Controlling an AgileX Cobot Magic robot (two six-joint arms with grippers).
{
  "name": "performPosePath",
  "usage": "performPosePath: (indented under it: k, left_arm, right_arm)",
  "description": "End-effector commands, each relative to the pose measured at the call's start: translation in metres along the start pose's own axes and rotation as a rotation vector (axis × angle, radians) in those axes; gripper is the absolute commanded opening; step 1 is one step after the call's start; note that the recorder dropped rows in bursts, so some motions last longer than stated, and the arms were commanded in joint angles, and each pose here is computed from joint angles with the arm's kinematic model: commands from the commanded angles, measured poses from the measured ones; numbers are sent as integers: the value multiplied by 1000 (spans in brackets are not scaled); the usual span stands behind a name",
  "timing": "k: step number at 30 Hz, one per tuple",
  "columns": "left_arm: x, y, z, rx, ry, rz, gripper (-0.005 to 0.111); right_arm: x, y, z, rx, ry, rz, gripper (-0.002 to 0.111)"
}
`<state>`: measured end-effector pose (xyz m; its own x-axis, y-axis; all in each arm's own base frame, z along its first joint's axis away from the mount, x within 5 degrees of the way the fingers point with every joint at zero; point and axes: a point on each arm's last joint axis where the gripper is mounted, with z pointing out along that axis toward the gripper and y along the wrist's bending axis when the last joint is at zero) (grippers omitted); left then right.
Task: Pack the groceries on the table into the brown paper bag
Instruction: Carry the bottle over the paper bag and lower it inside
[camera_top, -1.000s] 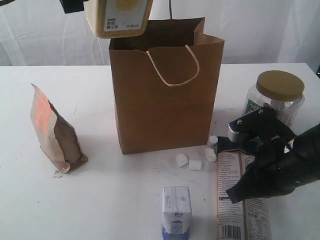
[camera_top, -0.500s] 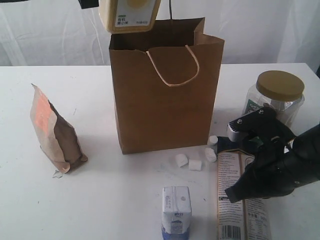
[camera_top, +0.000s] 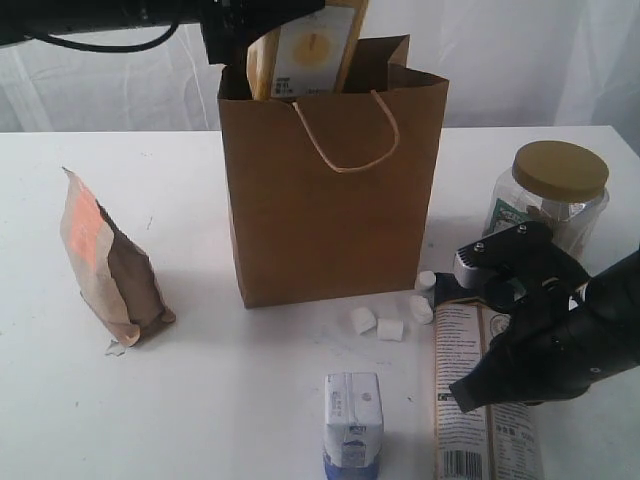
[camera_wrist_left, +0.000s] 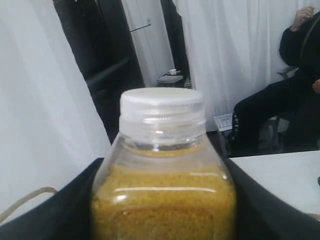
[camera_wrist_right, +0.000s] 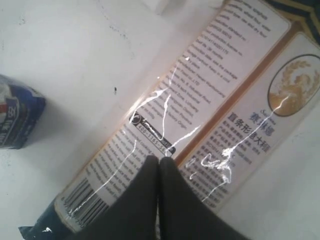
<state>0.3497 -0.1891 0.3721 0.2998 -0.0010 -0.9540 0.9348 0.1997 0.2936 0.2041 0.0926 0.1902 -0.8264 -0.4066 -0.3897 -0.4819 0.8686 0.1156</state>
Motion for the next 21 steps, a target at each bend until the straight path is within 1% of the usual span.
performPosePath:
  k: [1, 15, 16, 18, 19, 21]
  left_arm:
    - [-19, -1, -1, 16, -116, 153, 0]
    - [-19, -1, -1, 18, -118, 153, 1]
    - [-19, -1, -1, 18, -118, 153, 4]
    - [-19, -1, -1, 21, -120, 153, 13]
    - [-19, -1, -1, 20, -120, 154, 25]
    - [-19, -1, -1, 20, -120, 148, 39]
  right_arm:
    - [0, -2, -1, 3, -10, 18, 0]
    - [2, -1, -1, -5, 11, 18, 0]
    - [2, -1, -1, -5, 13, 18, 0]
    - [3, -1, -1, -8, 16, 20, 0]
    - [3, -1, -1, -9, 18, 21, 0]
    - [3, -1, -1, -9, 18, 21, 0]
